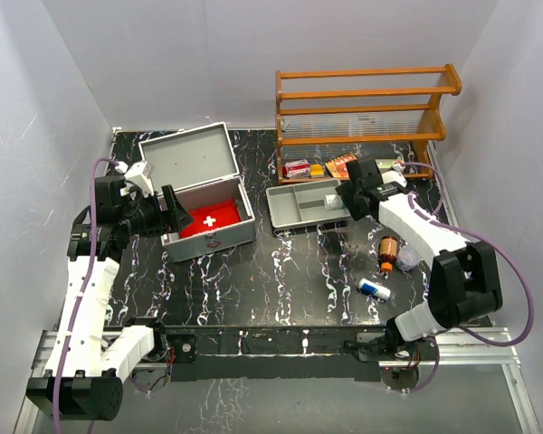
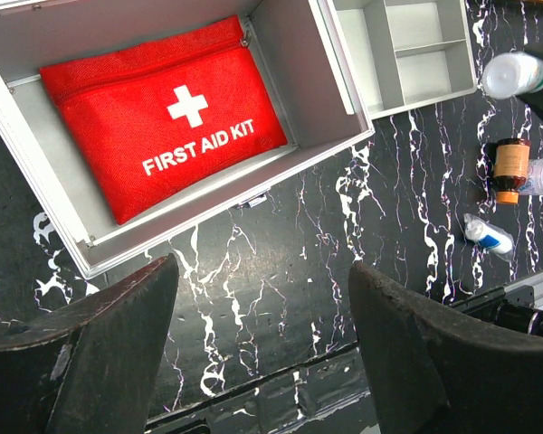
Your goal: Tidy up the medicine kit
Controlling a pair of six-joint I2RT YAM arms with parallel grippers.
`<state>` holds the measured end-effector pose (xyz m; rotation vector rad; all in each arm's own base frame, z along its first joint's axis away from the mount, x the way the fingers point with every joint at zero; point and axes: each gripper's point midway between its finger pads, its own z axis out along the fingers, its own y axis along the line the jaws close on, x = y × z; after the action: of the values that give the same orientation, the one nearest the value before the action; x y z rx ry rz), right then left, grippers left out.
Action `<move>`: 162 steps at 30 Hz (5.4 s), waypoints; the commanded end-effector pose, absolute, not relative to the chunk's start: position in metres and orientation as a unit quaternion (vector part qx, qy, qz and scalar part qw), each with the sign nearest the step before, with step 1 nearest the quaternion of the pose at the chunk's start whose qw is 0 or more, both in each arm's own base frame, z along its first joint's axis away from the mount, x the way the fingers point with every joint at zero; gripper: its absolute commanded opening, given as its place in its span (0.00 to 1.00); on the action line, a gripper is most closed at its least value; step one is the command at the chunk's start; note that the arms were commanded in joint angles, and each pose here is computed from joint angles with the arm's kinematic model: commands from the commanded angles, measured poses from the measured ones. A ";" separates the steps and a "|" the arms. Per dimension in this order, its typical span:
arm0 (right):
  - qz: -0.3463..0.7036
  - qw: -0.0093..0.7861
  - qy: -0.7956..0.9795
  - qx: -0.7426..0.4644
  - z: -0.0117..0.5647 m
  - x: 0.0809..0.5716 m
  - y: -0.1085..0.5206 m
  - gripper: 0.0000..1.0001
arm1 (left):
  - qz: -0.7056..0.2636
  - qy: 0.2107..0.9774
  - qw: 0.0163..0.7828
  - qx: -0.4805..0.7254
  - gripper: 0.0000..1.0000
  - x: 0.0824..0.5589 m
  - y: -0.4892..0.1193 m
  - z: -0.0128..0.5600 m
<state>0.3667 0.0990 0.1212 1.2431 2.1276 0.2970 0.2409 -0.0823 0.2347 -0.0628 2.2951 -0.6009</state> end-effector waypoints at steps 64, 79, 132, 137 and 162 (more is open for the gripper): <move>-0.101 0.374 0.856 0.342 0.129 0.246 0.001 0.91 | -0.381 0.836 0.369 0.139 0.75 0.200 -0.151 0.274; -0.113 0.293 0.900 0.302 0.075 0.255 -0.003 0.72 | -0.366 0.842 0.372 0.137 0.75 0.199 -0.147 0.268; 0.459 0.385 0.772 -0.209 0.243 0.250 0.240 0.15 | -0.559 0.765 0.319 0.001 0.75 0.230 -0.196 0.303; 0.524 0.364 0.714 -0.289 0.277 0.212 0.269 0.16 | -0.600 0.750 0.277 -0.035 0.80 0.234 -0.228 0.303; 0.530 0.297 0.688 -0.396 0.267 0.170 0.307 0.15 | -0.640 0.755 0.142 -0.008 0.53 0.192 -0.287 0.275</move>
<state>0.1622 0.3010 0.2384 -1.0237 1.9520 1.4301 0.2127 -0.2902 0.2612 -0.1193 2.2055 -1.7851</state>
